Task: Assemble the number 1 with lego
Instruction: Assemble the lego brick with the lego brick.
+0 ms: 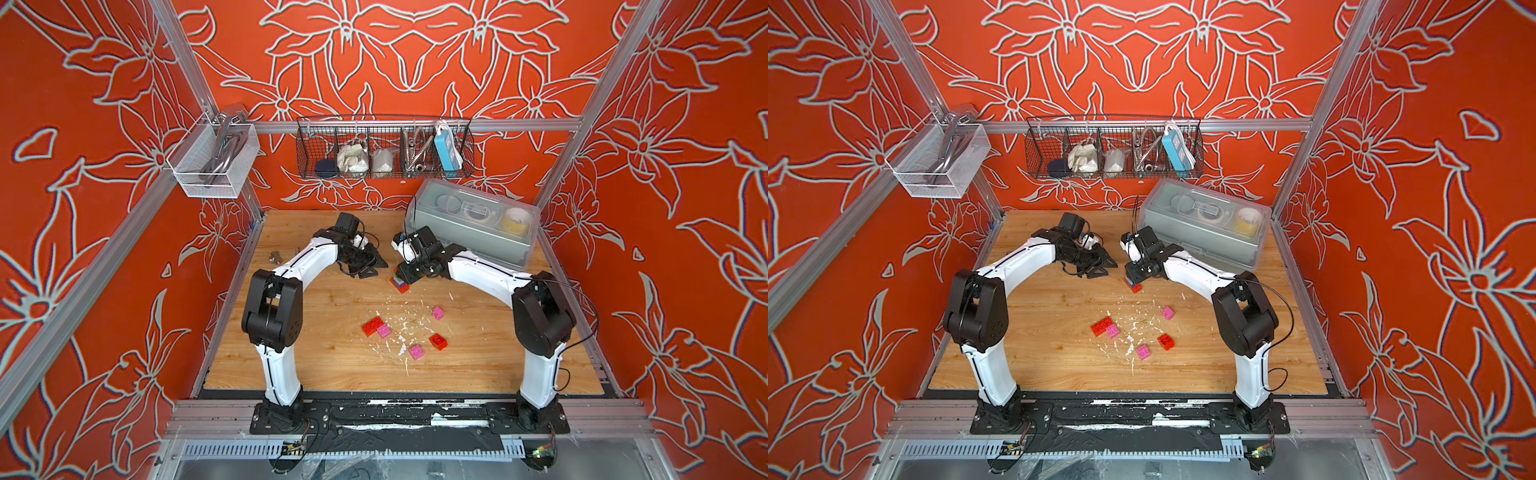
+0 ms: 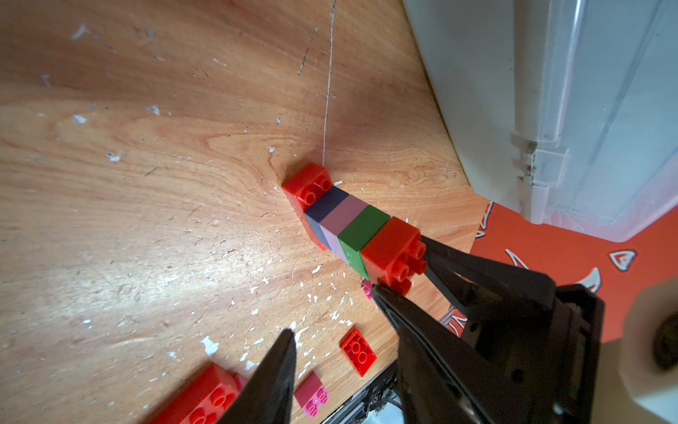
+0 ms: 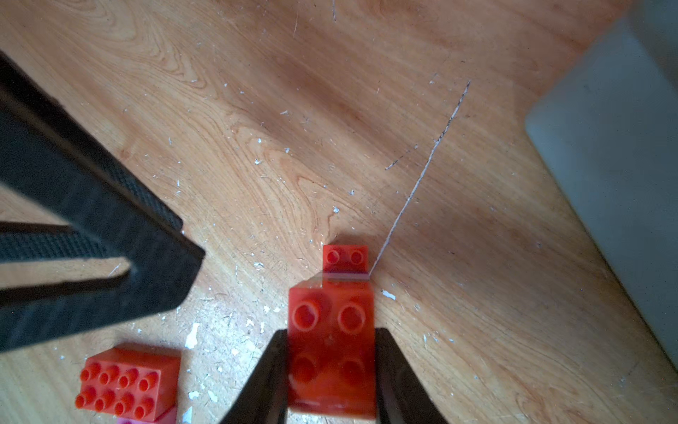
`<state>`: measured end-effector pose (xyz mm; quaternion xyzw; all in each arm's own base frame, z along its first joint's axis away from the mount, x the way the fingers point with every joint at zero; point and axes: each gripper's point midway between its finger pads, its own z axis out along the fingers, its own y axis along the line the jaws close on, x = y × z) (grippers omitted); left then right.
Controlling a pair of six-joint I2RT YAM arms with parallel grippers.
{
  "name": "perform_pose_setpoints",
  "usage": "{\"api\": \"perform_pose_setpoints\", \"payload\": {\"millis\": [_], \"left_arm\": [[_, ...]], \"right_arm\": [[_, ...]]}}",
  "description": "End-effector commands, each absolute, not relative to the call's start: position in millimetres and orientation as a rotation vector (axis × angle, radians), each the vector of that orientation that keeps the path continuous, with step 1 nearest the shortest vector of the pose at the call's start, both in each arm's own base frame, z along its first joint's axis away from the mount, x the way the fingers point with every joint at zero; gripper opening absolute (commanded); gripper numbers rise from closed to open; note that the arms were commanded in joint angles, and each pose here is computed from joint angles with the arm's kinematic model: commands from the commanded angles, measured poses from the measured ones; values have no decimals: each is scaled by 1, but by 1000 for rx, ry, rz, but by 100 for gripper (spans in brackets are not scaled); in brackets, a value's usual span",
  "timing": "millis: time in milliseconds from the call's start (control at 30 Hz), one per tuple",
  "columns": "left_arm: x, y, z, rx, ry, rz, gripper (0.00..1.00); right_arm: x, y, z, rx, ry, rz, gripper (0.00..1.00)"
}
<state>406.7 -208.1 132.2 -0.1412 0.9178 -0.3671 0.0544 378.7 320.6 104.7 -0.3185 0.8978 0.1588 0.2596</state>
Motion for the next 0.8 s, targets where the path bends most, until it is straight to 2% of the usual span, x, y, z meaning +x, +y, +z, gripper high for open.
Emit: {"api": "perform_pose_setpoints", "payload": {"millis": [0, 267, 567, 767], "left_arm": [[405, -212, 134, -384, 2784, -1131, 44], [412, -218, 128, -396, 2780, -1171, 45], [412, -227, 117, -413, 2788, -1228, 45], [411, -230, 111, -435, 2786, -1254, 45]], "right_arm": [[329, 278, 37, -960, 2746, 286, 15], [329, 266, 26, -996, 2798, 178, 15], [321, 260, 8, -985, 2853, 182, 15], [322, 256, 14, -997, 2841, 163, 15]]}}
